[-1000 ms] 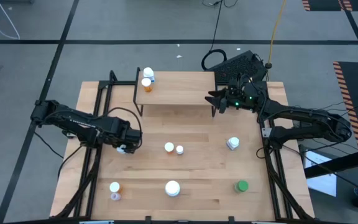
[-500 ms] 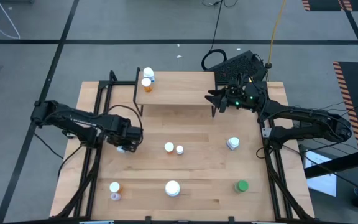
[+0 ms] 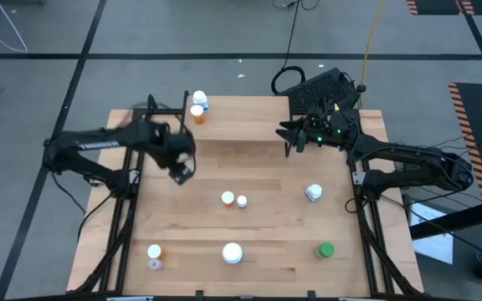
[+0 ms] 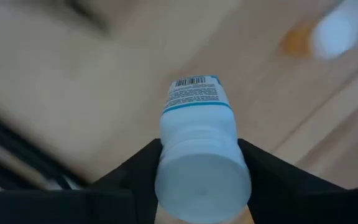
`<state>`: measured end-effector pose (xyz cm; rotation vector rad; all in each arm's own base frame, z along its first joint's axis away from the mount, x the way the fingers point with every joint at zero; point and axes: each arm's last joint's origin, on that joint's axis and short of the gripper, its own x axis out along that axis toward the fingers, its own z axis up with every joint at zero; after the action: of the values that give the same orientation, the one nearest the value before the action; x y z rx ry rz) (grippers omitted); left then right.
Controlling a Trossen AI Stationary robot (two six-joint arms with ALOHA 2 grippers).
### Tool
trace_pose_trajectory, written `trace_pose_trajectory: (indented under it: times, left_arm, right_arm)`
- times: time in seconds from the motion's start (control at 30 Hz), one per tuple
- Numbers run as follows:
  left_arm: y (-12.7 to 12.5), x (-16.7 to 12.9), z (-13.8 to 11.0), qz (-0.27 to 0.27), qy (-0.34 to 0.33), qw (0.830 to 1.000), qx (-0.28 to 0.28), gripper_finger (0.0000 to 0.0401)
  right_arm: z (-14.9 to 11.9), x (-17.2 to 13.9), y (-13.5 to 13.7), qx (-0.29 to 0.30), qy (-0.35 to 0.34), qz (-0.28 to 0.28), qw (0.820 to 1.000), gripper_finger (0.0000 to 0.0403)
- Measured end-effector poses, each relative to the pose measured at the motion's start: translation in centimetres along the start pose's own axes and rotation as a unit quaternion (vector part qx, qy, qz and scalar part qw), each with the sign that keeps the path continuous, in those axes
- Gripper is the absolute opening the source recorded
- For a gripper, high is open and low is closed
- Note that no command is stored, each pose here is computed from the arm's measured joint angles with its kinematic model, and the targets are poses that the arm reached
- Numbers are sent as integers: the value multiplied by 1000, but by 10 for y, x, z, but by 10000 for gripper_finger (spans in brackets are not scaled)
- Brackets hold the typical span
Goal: Pick and place medicine bottles onto shelf by color
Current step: Put the left white and blue pill bottle on the shelf
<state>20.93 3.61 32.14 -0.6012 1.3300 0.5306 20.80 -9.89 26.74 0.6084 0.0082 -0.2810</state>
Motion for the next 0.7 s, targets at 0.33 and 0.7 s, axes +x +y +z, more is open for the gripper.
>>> trace_pose_trajectory:
  times: [0.33, 0.7]
  left_arm:
    - [28, -55, 80, 13, -87, 988, 124, 185]
    - [50, -24, 132, 62, 11, 970, 236, 186]
  right_arm:
    - [-1, 0, 0, -13, 3, 5, 1000, 279]
    - [0, 0, 3, -26, 1, 23, 999, 279]
